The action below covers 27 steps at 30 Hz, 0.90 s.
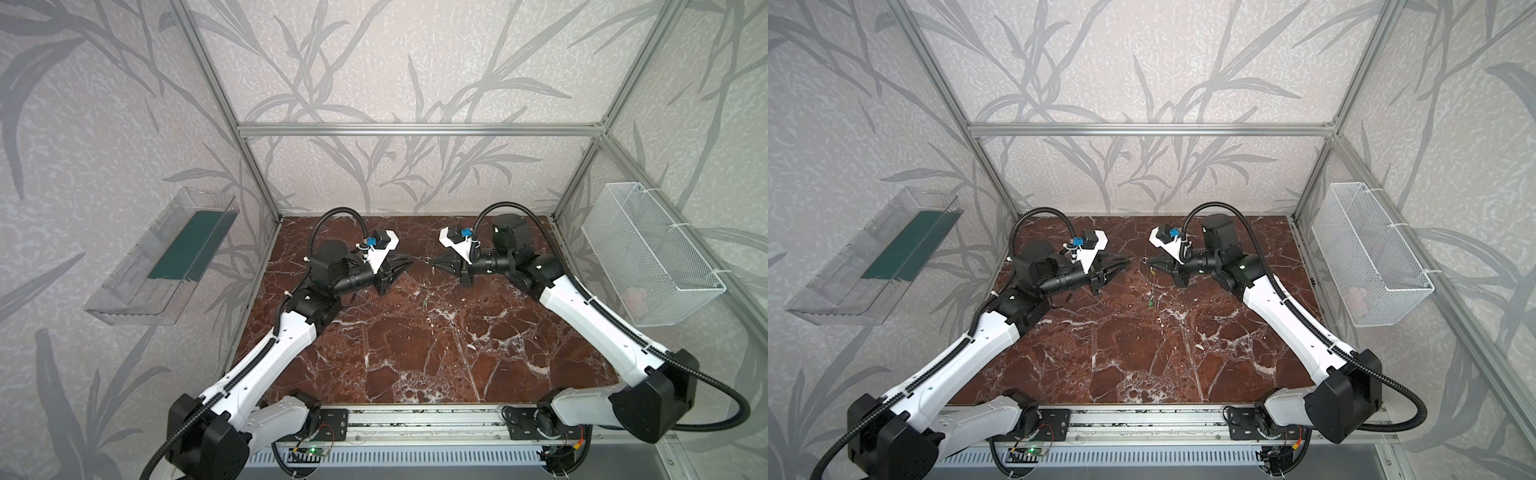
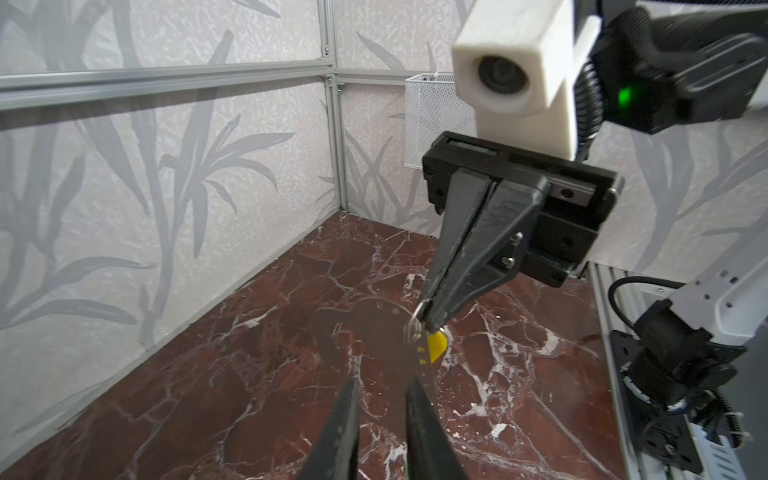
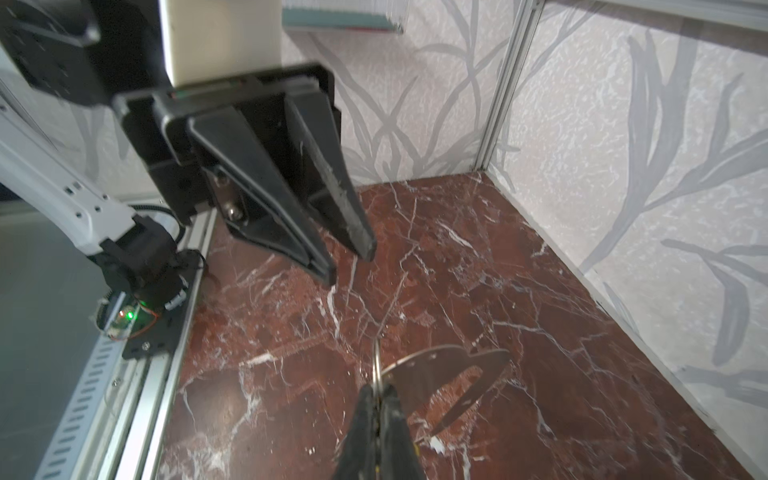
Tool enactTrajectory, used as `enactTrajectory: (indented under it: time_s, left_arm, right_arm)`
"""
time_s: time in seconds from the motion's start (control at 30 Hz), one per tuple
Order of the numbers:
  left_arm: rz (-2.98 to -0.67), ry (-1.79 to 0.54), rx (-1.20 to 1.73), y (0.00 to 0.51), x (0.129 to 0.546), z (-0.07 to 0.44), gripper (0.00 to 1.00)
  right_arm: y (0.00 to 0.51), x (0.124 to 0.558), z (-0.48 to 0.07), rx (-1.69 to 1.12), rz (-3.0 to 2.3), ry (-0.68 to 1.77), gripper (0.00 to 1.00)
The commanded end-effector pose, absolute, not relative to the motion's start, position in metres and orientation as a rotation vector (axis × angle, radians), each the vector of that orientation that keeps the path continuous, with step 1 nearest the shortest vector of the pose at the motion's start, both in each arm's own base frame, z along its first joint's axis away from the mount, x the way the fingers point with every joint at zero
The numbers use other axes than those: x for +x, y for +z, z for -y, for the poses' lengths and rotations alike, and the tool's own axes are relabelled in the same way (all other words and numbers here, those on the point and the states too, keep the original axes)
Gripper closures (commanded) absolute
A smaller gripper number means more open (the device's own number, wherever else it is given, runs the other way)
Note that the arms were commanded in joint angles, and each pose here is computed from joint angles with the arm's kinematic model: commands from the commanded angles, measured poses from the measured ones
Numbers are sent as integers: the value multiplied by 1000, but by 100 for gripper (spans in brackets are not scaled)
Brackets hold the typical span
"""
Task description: Put the keys on the keyring
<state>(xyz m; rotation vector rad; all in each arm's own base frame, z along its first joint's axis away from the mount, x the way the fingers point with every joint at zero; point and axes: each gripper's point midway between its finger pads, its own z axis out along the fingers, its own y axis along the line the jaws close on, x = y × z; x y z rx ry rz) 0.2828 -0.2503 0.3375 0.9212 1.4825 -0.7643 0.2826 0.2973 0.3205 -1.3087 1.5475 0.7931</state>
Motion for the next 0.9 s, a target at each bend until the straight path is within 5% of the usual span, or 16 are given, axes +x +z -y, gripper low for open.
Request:
enactTrajectory:
  time_s: [0.0,0.17,0.87]
  left_arm:
    - [-1512,-612,961,329,282,248,77]
    - [-1436,-457,1081,314,271,271,82]
    - [-1439,-544,1183,303,263,290,83]
  right_arm:
    - [290,281,-289,-1431,-1650,611,100]
    - [289,279,-293,-1485,-1602,533,100]
    - [295,263,-294,-1521,-1525,561,100]
